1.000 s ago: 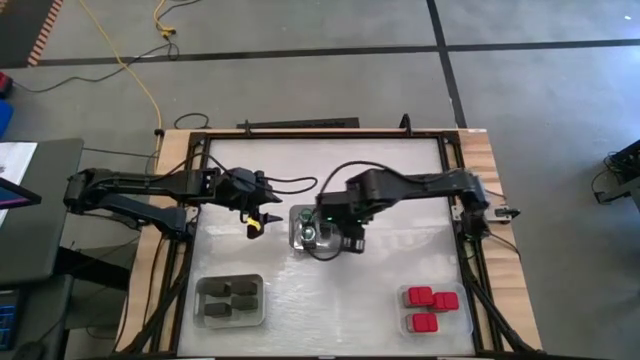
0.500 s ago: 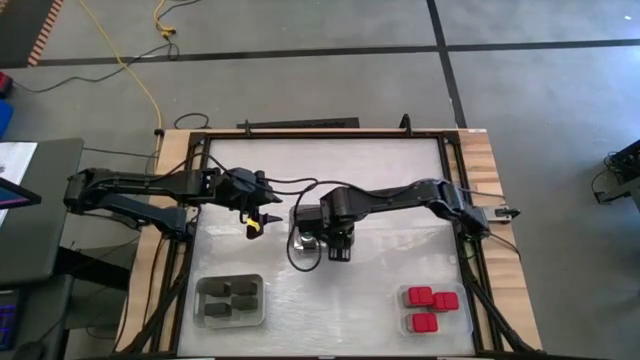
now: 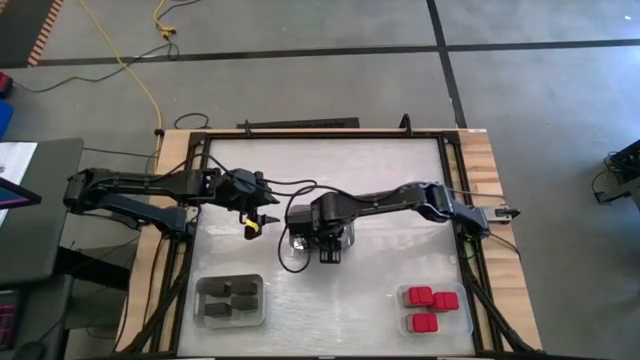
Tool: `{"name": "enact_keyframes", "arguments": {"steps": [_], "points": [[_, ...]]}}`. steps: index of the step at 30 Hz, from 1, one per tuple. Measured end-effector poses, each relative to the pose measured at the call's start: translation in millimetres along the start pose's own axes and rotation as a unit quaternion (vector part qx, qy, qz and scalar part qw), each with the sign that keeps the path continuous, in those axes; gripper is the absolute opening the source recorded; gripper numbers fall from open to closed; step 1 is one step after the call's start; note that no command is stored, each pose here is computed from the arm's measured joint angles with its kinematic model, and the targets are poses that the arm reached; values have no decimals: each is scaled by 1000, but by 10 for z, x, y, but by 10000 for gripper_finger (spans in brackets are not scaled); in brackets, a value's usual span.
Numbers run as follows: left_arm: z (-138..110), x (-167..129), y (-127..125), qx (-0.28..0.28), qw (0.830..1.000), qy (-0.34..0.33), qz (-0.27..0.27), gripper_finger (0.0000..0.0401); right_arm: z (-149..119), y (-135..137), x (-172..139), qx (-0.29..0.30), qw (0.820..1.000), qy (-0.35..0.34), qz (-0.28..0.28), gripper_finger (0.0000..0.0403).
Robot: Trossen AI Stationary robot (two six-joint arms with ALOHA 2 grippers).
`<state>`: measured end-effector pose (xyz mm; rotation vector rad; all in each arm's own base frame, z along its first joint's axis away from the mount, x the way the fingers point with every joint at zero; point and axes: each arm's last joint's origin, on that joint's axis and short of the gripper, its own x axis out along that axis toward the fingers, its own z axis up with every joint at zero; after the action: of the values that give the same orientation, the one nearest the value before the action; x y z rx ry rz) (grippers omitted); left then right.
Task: Sort spices by type
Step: Put the green seasoning bottle into the black bin
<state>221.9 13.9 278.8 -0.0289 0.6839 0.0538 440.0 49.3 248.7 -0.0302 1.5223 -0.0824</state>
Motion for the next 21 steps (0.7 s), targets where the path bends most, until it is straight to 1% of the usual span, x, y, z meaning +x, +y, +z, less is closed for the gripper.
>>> {"name": "enact_keyframes", "arguments": {"steps": [3,6,13,21], "points": [[0,0,0,0,1000,0,0,237,10,-8,52,4,1000,11,10,229],[0,1,0,0,1000,0,0,237,38,12,97,0,1000,7,11,230],[1,1,0,0,1000,0,0,237,70,31,231,-8,1000,23,12,230],[2,1,2,4,1000,-1,0,237,72,22,244,-9,1000,26,12,231]]}}
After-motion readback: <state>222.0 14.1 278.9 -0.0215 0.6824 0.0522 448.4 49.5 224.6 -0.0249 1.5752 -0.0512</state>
